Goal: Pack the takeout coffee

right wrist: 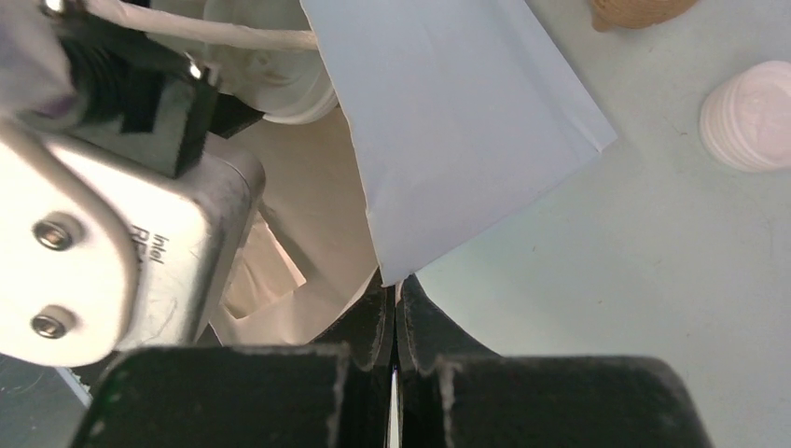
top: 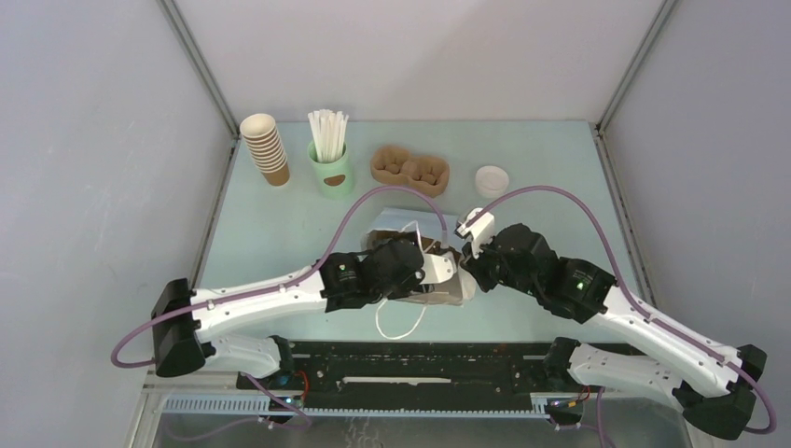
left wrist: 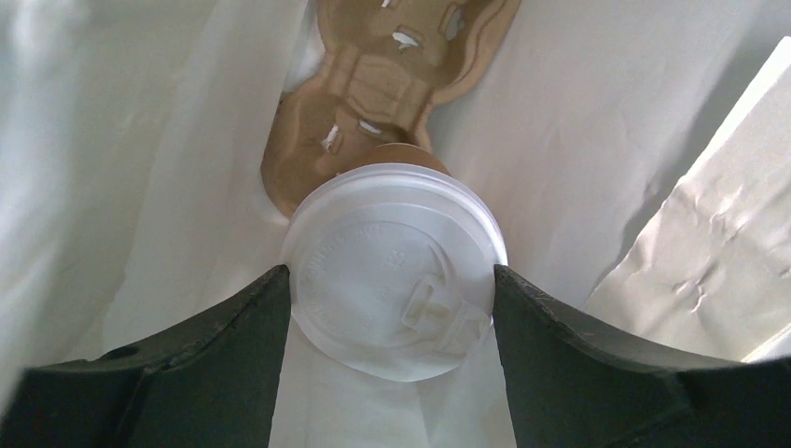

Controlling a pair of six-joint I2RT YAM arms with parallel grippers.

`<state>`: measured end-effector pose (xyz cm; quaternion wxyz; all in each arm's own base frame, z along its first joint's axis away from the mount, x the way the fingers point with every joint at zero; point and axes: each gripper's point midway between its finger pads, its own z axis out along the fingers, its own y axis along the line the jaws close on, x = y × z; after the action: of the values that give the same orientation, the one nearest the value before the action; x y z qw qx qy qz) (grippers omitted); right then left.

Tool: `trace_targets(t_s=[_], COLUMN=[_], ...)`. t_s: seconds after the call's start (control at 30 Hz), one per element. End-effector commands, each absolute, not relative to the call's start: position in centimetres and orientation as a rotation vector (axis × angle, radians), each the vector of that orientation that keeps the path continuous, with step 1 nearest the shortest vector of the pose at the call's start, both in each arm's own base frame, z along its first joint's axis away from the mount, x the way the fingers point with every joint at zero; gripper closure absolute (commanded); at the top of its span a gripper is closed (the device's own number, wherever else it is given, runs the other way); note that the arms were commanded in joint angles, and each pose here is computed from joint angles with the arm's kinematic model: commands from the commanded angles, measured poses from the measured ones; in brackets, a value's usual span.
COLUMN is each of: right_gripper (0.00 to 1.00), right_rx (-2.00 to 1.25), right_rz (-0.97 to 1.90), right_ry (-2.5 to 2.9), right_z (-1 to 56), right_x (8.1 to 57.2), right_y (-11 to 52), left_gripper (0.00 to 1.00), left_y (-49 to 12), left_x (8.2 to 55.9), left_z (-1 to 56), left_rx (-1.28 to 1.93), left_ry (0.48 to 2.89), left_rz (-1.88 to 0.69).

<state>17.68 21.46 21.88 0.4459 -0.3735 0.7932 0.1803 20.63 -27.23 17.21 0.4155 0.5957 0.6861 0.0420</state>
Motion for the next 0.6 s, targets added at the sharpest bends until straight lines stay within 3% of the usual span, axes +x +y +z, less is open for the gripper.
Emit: trace_targets(t_s=[0.0,0.17,0.3,0.57], right_gripper=[1.00,1.00,0.85,0.72], right_rx=[-0.924,-0.816,-0.569,-0.221], right_rz=[0.371,0.408,0.450,0.365], right_ry=[1.942,1.934,1.968,2.062], right_z=[21.6,22.5,23.4,22.1], right_x=[18.5,18.8,19.5,20.2], right_y=[21.1,21.3,20.8,18.9], left_gripper=[0.52,0.53,0.54,0.55], left_y=[-25.7,-27.1,-28.3,-28.8], left_x=[21.2,22.1,22.1,22.2], left_z=[17.8,17.7,17.4,17.5], left_rx=[1.393,1.336,1.297,1.264], left_ry=[1.755,1.759,1.776,1.788], left_rz=[0.148,0.140,0.089,0.063])
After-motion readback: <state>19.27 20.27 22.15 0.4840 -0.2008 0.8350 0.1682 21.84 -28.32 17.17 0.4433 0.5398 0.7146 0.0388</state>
